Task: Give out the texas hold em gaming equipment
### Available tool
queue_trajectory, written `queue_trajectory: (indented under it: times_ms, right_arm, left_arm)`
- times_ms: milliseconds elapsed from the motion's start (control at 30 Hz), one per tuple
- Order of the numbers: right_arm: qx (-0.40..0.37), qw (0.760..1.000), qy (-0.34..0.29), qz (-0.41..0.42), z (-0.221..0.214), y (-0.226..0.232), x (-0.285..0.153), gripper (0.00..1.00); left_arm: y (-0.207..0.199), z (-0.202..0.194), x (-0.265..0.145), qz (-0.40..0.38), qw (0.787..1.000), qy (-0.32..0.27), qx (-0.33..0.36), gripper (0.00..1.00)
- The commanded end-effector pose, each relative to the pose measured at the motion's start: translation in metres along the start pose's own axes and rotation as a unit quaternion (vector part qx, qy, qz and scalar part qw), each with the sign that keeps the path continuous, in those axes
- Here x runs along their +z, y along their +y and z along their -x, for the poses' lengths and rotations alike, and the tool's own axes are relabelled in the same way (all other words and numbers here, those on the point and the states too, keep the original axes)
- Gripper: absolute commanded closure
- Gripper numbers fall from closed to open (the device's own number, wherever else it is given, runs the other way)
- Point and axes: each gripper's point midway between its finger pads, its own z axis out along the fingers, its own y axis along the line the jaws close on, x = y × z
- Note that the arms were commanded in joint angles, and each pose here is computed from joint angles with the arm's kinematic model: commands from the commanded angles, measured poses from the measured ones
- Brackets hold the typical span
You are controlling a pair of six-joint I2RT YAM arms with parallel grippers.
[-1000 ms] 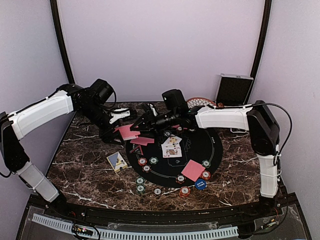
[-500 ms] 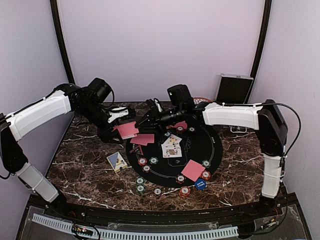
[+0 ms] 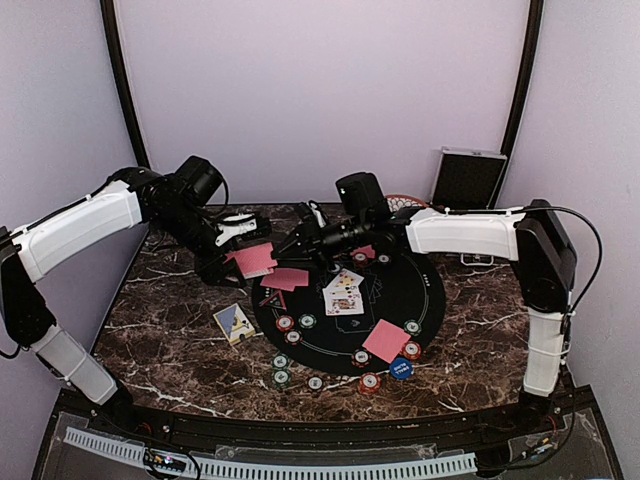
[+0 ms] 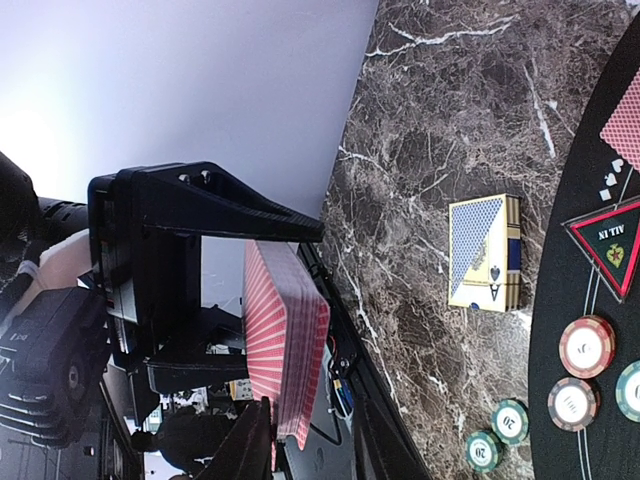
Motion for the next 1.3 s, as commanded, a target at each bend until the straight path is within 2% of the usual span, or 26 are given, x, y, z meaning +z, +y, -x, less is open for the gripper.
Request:
queue_trajectory:
  times_ms: [0,233,800,1000,1267]
  right_arm:
    - [-0.029,0.999,-0.005,0.026,-0.001,0.026,-0.008,0.75]
    - [-0.030,0.999,-0.004,0.035,-0.001,0.032,-0.008,0.82]
    - [-0.016,0.998,0.016,0.060,-0.013,0.034,0.007,0.84]
    - [-0.017,0.998,0.017,0.058,-0.012,0.033,0.006,0.98]
    - [-0.015,0.999,-0.009,0.043,0.002,0.025,-0.021,1.00]
  left_arm:
    - [-0.004,0.003,-0.011,0.008,1.000,-0.015,0.007,1.00]
    - [-0.003,0.002,-0.010,0.010,1.000,-0.014,0.007,1.00]
    - [-0.001,0.002,-0.011,0.015,1.000,-0.012,0.007,1.00]
    - [-0.001,0.002,-0.011,0.016,1.000,-0.012,0.007,1.00]
    - [-0.001,0.003,-0.012,0.016,1.000,-0.012,0.007,1.00]
